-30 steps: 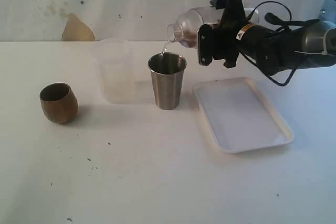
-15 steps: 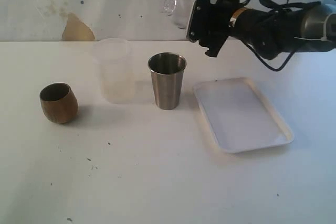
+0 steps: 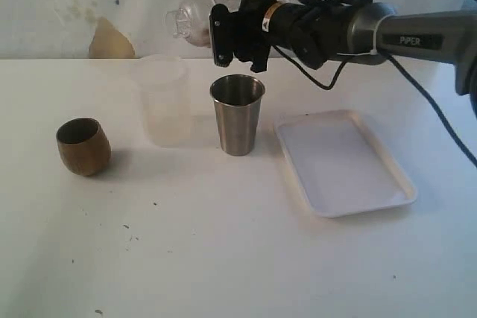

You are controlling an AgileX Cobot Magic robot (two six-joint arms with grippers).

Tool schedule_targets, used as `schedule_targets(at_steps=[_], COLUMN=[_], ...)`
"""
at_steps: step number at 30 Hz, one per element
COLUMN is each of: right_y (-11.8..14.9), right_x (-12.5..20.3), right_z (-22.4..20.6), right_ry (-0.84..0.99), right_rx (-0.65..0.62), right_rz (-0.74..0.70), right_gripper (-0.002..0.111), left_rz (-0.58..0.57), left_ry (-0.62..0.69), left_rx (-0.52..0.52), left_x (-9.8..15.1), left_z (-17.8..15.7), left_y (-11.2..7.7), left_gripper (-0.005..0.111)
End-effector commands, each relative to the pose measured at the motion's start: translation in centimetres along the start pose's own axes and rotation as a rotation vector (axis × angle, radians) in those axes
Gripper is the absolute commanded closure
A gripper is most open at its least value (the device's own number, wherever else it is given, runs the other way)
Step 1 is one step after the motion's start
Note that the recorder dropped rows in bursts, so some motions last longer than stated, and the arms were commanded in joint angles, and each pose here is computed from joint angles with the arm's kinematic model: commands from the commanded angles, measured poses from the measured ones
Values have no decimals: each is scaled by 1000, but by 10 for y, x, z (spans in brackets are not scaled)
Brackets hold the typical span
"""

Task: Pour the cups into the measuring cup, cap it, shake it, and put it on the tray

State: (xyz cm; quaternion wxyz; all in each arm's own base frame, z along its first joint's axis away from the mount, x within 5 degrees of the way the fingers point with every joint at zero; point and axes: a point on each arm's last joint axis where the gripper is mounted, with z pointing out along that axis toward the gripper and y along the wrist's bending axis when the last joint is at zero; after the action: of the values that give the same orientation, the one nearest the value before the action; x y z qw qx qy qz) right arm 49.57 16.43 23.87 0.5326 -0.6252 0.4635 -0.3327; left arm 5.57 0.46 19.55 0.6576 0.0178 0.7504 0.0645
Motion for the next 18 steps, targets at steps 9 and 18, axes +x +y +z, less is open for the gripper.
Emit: schedule_targets(at_steps=[9, 18], right_y=[-11, -12], right_x=[-5, -7], right_z=[23, 24], right_ry=[-15, -31], right_rx=[95, 144], right_rz=[-187, -267], right_gripper=[108, 108], left_rz=[6, 6], left_ry=[-11, -11], left_rx=[-3, -3], left_x=[1, 1], left_z=[0, 0], left_y=[0, 0], left_gripper=[107, 107])
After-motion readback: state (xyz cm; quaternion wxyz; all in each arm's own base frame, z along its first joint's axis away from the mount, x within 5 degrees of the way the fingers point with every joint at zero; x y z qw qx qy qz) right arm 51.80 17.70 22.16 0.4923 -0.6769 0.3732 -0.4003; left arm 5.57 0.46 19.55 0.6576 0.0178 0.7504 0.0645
